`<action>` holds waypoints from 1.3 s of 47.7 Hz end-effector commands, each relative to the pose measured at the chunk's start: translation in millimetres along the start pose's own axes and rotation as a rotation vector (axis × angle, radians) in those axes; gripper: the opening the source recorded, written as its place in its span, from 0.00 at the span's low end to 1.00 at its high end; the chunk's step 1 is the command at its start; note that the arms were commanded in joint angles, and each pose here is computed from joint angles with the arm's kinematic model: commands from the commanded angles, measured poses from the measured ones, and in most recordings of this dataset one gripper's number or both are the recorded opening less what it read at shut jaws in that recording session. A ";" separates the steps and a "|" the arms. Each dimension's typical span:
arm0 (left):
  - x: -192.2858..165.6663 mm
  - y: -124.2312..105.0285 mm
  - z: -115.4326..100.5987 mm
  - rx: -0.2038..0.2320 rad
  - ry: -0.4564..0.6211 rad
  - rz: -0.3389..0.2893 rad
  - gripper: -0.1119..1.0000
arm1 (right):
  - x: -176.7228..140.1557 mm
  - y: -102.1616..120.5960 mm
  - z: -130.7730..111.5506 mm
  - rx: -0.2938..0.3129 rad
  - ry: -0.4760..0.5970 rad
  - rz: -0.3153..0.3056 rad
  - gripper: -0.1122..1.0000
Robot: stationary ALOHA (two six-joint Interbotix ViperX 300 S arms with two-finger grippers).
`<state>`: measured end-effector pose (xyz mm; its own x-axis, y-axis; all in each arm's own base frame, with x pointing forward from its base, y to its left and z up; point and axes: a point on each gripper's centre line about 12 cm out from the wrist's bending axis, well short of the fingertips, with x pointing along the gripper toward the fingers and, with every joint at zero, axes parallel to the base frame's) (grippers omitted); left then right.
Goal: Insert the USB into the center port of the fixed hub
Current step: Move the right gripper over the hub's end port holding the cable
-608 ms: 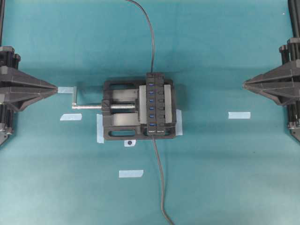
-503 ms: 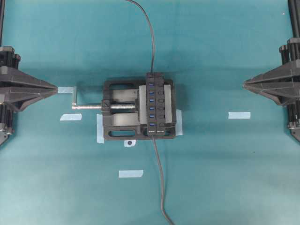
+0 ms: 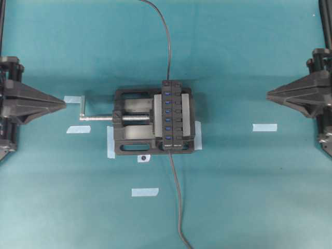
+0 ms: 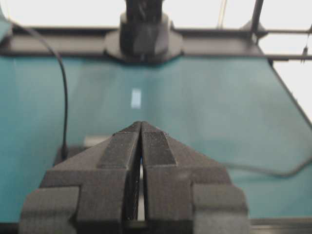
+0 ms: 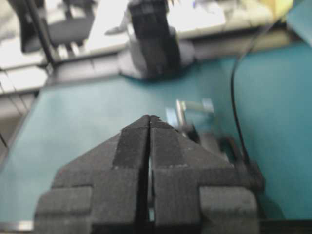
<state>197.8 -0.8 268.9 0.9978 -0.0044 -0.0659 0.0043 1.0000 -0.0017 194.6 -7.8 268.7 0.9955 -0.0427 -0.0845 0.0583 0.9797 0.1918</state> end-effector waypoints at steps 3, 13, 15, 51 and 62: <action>4.7 0.0 2.7 0.002 0.049 0.000 0.10 | 6.0 -5.6 9.1 0.006 0.058 -0.046 0.09; 4.3 0.2 -7.5 0.002 0.138 0.001 0.10 | 11.5 -18.6 5.9 -0.004 0.163 -0.121 0.09; 4.9 0.5 -10.5 0.001 0.160 0.003 0.10 | 13.5 -20.7 4.5 -0.005 0.183 -0.131 0.09; 20.6 1.3 -27.5 -0.001 0.301 0.007 0.10 | 89.7 -61.8 -16.2 -0.103 0.488 -0.256 0.09; 21.3 1.3 -25.8 0.001 0.304 0.007 0.10 | 115.6 -70.2 -25.0 -0.133 0.571 -0.263 0.09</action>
<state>213.1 0.1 232.2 0.9233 0.0005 -0.3841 -0.0005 1.0000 0.0002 293.4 -71.7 212.8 0.7410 -0.1990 -0.6414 0.2558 0.9667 -0.0045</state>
